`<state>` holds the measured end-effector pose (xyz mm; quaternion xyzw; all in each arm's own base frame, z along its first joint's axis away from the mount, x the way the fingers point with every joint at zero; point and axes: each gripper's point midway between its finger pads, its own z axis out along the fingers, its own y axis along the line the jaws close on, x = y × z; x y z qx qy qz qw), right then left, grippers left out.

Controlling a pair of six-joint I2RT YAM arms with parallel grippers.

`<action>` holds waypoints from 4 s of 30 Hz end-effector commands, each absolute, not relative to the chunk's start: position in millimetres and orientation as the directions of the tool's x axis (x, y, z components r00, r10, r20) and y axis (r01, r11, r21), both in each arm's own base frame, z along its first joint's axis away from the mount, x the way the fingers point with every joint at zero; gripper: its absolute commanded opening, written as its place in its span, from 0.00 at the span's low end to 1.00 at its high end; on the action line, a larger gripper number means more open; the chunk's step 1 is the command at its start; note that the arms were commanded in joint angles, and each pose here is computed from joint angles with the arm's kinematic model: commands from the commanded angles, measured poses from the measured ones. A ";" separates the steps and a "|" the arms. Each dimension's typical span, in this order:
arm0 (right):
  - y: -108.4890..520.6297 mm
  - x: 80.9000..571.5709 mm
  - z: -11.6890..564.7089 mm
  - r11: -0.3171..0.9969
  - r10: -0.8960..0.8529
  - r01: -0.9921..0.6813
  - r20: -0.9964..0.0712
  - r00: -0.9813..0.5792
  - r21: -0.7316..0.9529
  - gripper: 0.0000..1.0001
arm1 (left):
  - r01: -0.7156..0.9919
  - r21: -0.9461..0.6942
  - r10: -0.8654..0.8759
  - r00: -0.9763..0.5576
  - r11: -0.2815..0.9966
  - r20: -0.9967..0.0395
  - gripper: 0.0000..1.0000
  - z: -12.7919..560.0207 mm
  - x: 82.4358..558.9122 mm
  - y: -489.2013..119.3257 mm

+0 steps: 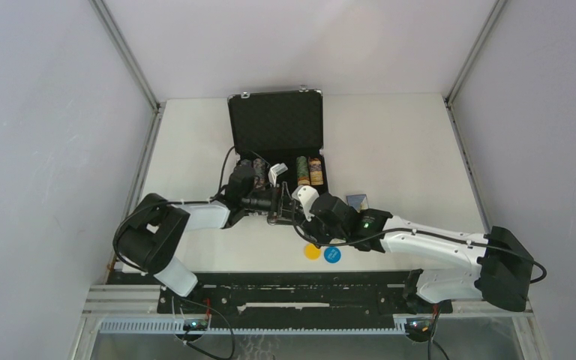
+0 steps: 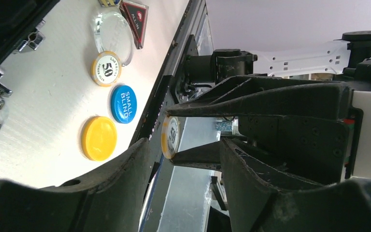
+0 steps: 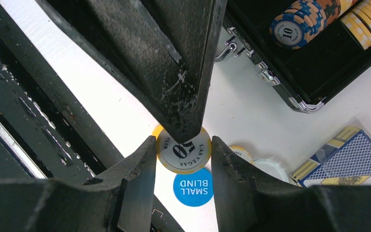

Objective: Pack up texas hold em set

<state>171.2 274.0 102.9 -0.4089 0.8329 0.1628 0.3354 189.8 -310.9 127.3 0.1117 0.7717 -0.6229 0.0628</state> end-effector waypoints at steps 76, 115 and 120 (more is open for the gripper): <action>173.1 246.1 160.9 0.911 -0.101 -0.403 -0.902 -0.421 0.086 0.59 | 0.844 -0.373 0.406 -0.517 0.385 -0.753 0.00 159.5 304.3 -312.7; 158.2 258.1 140.3 0.946 -0.103 -0.319 -0.886 -0.453 0.053 0.57 | 0.967 -0.117 0.778 -0.252 0.226 -0.575 0.00 71.3 339.2 -359.7; 158.2 258.2 139.7 0.946 -0.106 -0.321 -0.885 -0.454 0.051 0.57 | 0.963 -0.094 0.791 -0.260 0.251 -0.553 0.00 60.5 348.4 -357.6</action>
